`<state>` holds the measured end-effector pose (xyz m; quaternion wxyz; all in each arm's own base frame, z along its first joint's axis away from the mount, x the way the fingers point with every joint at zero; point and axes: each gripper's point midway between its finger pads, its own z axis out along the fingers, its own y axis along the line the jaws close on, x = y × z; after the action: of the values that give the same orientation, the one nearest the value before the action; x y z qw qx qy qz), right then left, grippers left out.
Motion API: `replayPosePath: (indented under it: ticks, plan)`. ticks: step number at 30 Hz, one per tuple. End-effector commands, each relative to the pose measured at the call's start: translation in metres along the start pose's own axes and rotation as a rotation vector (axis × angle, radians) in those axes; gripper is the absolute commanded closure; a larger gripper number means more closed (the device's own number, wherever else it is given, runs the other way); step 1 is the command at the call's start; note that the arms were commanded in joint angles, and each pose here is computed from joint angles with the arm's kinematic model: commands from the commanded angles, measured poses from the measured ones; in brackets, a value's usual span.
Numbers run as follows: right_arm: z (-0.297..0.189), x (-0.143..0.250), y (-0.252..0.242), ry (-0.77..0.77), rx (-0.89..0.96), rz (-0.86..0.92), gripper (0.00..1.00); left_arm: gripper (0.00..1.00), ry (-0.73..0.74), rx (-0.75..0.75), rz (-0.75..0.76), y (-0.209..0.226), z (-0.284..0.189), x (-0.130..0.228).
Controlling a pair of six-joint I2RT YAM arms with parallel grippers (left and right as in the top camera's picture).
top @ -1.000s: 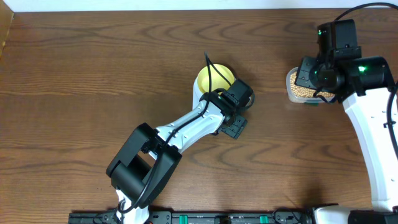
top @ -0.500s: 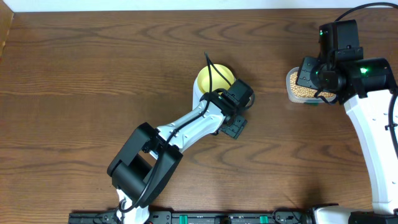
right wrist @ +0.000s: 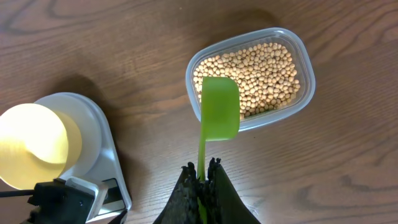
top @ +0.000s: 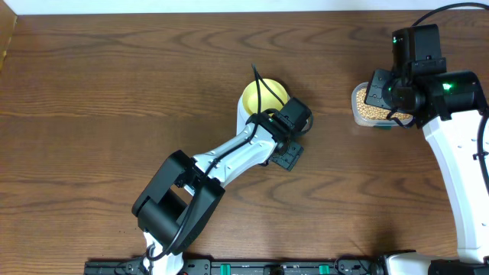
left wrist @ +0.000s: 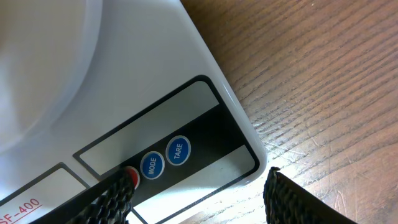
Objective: Scoop item into bowl and weigh 50g on scale
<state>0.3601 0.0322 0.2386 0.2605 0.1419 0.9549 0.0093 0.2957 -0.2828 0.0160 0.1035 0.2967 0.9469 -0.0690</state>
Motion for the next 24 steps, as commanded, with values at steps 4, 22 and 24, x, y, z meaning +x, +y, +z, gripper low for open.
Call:
replayPosePath:
  ticks: [4,22,24]
  plan:
    - [-0.011,-0.008,-0.002,-0.041,0.002,-0.002,0.99,0.3,0.135,-0.014,-0.015,0.007,0.035,0.043]
    - [-0.011,-0.01,-0.001,-0.051,-0.002,0.0,0.99,0.3,0.073,0.018,-0.013,0.0,-0.004,0.032]
    - [-0.011,-0.011,-0.002,-0.054,0.0,-0.001,0.99,0.3,0.024,0.026,-0.01,-0.002,-0.02,0.023]
